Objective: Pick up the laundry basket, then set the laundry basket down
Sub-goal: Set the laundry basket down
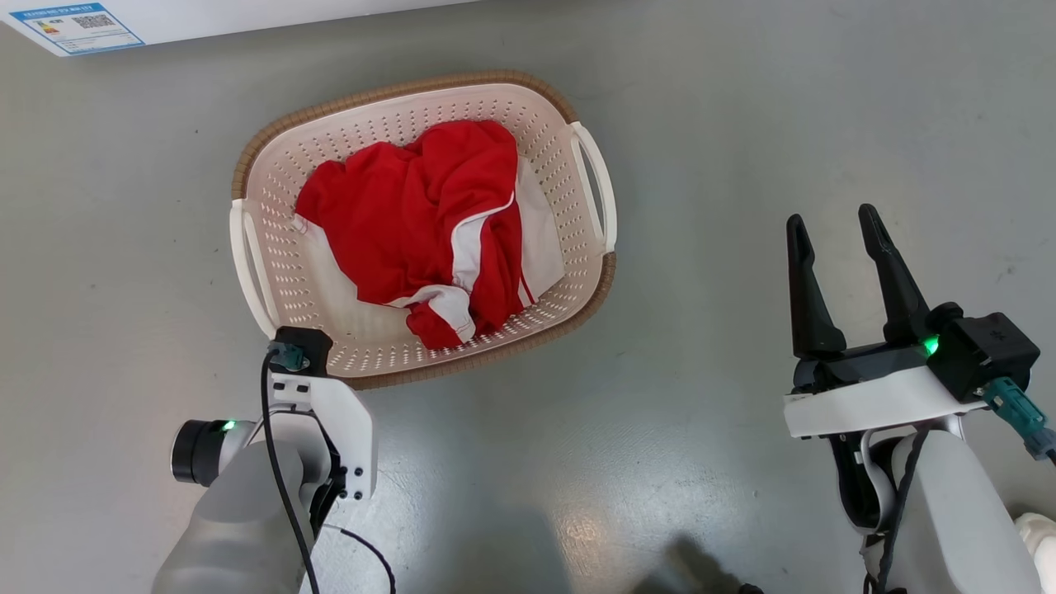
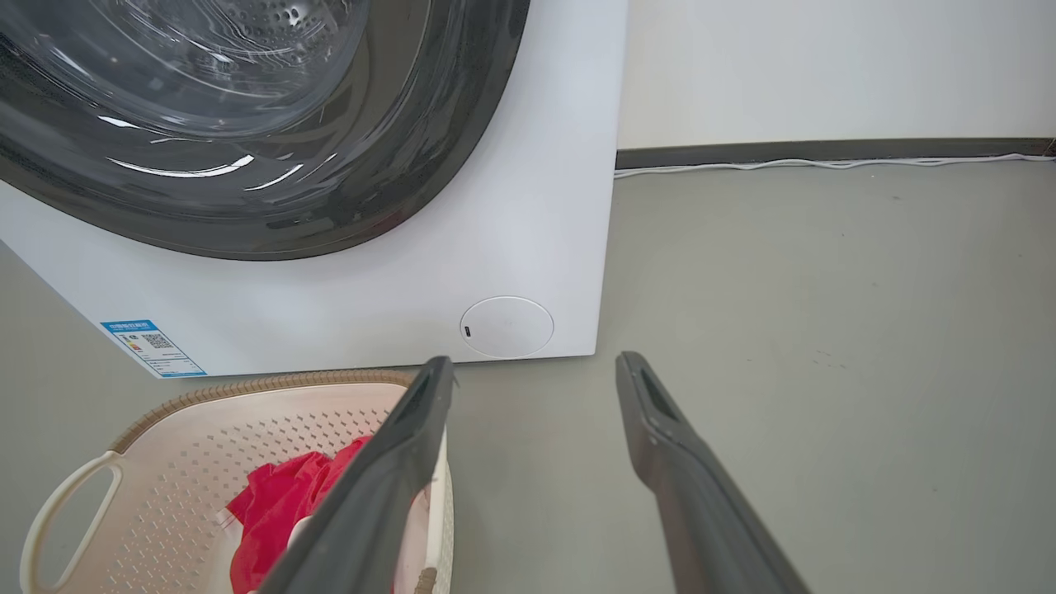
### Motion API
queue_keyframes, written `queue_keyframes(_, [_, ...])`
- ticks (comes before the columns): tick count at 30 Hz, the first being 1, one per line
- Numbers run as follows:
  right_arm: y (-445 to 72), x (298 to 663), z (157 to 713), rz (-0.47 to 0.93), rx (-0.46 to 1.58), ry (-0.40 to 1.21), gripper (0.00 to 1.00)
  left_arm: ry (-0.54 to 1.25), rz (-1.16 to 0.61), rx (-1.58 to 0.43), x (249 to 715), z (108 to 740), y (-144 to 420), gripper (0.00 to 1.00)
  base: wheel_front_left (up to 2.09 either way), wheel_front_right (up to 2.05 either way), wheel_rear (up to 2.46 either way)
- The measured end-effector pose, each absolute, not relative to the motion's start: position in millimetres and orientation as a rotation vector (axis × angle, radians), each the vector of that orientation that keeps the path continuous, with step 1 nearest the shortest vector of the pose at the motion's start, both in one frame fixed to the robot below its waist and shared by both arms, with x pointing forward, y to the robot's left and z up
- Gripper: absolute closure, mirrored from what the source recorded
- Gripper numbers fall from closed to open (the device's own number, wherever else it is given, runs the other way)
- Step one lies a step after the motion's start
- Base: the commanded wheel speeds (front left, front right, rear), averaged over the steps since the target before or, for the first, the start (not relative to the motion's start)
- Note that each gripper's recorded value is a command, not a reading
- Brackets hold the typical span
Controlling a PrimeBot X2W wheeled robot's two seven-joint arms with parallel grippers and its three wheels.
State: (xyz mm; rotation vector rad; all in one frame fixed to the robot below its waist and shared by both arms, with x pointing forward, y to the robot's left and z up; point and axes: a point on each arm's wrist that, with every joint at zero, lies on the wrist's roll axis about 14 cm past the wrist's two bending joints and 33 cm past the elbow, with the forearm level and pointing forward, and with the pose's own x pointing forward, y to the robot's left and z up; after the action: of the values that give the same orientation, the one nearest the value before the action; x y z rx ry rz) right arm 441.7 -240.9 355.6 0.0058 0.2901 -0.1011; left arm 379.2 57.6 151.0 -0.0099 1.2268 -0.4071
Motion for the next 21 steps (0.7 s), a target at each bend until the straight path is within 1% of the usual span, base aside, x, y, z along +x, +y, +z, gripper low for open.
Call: queue_keyframes(21, [-239.6, 448.0, 357.1, -0.095, 0.007, 0.279, 0.00, 1.201, -0.392, 0.003, 383.3, 151.4, 61.8, 1.00, 0.00, 0.00, 0.00])
